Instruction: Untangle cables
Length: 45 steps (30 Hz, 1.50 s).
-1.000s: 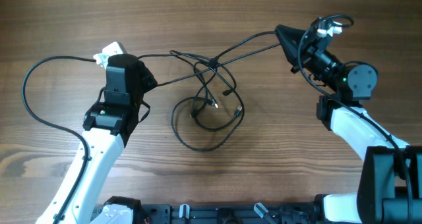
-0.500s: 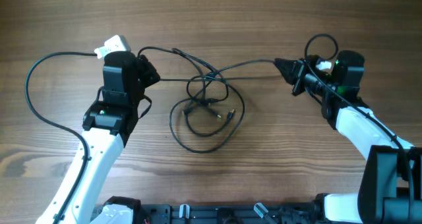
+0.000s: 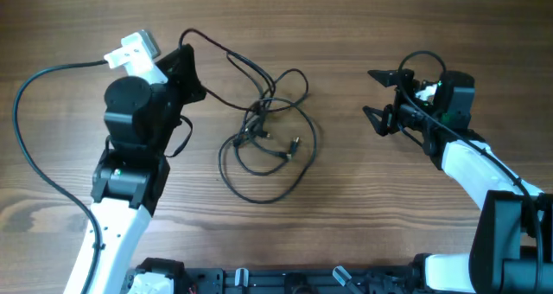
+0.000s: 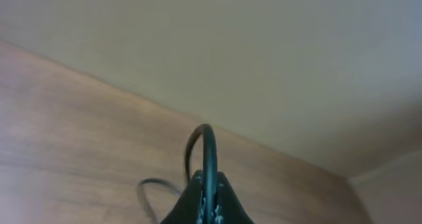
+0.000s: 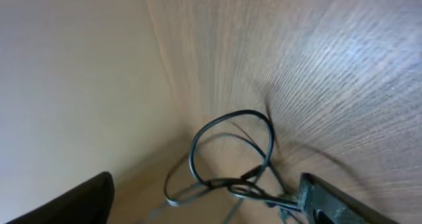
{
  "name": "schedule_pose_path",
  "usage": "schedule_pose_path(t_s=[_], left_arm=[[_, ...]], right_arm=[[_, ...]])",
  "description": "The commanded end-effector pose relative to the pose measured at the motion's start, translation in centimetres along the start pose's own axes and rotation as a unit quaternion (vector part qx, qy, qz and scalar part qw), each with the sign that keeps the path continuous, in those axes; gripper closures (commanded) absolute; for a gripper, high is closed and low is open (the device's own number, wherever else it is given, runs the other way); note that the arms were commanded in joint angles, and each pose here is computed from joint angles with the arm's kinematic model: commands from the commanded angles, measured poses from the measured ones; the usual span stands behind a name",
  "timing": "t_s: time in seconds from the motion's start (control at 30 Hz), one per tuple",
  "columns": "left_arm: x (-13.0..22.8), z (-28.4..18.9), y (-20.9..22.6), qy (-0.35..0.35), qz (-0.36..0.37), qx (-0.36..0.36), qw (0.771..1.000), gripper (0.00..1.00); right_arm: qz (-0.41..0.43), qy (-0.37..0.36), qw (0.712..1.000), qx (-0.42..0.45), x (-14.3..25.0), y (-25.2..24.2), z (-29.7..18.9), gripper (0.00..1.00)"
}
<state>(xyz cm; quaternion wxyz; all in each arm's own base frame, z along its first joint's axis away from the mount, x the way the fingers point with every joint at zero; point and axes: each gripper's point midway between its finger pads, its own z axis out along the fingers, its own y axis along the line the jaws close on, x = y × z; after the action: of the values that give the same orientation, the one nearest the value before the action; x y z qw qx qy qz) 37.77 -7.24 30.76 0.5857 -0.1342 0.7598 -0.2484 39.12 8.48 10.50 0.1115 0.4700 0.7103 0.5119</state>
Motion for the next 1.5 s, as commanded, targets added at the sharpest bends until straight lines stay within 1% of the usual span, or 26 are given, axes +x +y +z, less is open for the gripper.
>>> schedule_pose_path(t_s=[0.0, 0.07, 0.1, 0.23, 0.3, 0.47, 0.6, 0.63, 0.73, 0.83, 1.0, 1.03, 1.1, 1.13, 1.17, 1.2, 1.23, 1.3, 1.4, 1.47], left_arm=[[-1.0, -1.4, -4.7, 0.002, 0.020, 0.121, 0.992, 0.96], [-0.6, -2.1, -6.8, 0.018, 0.028, 0.179, 0.983, 0.96], [-0.4, -2.3, -7.4, 0.024, 0.031, 0.197, 0.980, 0.96], [0.3, -2.9, -8.6, 0.044, 0.034, 0.233, 0.971, 0.96], [0.7, -3.2, -9.2, 0.054, 0.035, 0.248, 0.967, 0.96], [1.5, -3.8, -11.3, 0.059, 0.042, 0.280, 0.957, 0.96], [2.4, -4.6, -13.6, 0.066, 0.048, 0.314, 0.946, 0.96], [2.6, -4.8, -14.1, 0.066, 0.049, 0.322, 0.943, 0.96], [3.0, -5.5, -15.7, 0.066, 0.054, 0.347, 0.934, 0.96], [3.2, -6.0, -16.6, 0.066, 0.056, 0.362, 0.928, 0.96], [3.5, -6.4, -17.1, 0.071, 0.055, 0.373, 0.924, 0.96], [3.5, -6.5, -17.2, 0.071, 0.054, 0.376, 0.922, 0.96], [3.3, -6.7, -17.4, 0.067, 0.056, 0.382, 0.920, 0.96], [3.2, -6.8, -17.5, 0.065, 0.057, 0.383, 0.920, 0.96], [3.1, -6.8, -17.5, 0.064, 0.057, 0.384, 0.920, 0.96], [3.1, -6.8, -17.5, 0.064, 0.058, 0.383, 0.920, 0.96], [3.1, -6.8, -17.5, 0.064, 0.057, 0.383, 0.920, 0.96], [3.1, -6.5, -17.2, 0.060, 0.059, 0.375, 0.923, 0.96], [3.1, -5.2, -15.8, 0.056, 0.051, 0.328, 0.942, 0.96], [3.4, -4.3, -14.5, 0.060, 0.044, 0.290, 0.954, 0.96]], right_arm=[[-0.125, 0.058, 0.990, -0.023, 2.2, 1.0, 0.0, 0.05], [-0.180, 0.082, 0.979, -0.042, 3.7, 1.7, 0.4, 0.02], [-0.192, 0.089, 0.976, -0.047, 4.3, 2.0, 0.5, 0.02], [-0.207, 0.111, 0.971, -0.054, 6.6, 2.4, 1.6, 0.02], [-0.194, 0.115, 0.973, -0.049, 7.8, 2.4, 2.3, 0.02], [-0.147, 0.085, 0.985, -0.025, 9.4, 1.9, 4.3, 0.02], [-0.149, 0.055, 0.987, -0.017, 10.3, 1.6, 5.5, 0.03], [-0.150, 0.047, 0.987, -0.016, 10.2, 1.5, 5.6, 0.04], [-0.106, 0.008, 0.994, -0.011, 9.7, 1.4, 6.1, 0.07], [-0.081, -0.026, 0.996, -0.013, 8.8, 1.5, 6.1, 0.09], [-0.080, -0.062, 0.995, -0.016, 7.6, 1.7, 6.0, 0.18], [-0.079, -0.068, 0.994, -0.014, 7.3, 1.7, 6.0, 0.23], [-0.075, -0.084, 0.994, -0.003, 6.7, 1.1, 5.9, 0.36], [-0.074, -0.089, 0.993, 0.002, 6.6, 0.9, 5.9, 0.50], [-0.072, -0.089, 0.993, 0.008, 6.5, 0.6, 5.9, 0.62], [-0.070, -0.088, 0.994, 0.013, 6.5, 0.3, 5.9, 0.82], [-0.070, -0.078, 0.994, 0.016, 6.8, 0.2, 6.0, 0.96], [-0.071, -0.042, 0.997, 0.013, 8.1, 0.3, 6.1, 0.96], [-0.084, 0.028, 0.996, -0.015, 10.6, 1.6, 6.1, 0.96], [-0.096, 0.076, 0.991, -0.055, 12.5, 3.5, 5.8, 0.96]])
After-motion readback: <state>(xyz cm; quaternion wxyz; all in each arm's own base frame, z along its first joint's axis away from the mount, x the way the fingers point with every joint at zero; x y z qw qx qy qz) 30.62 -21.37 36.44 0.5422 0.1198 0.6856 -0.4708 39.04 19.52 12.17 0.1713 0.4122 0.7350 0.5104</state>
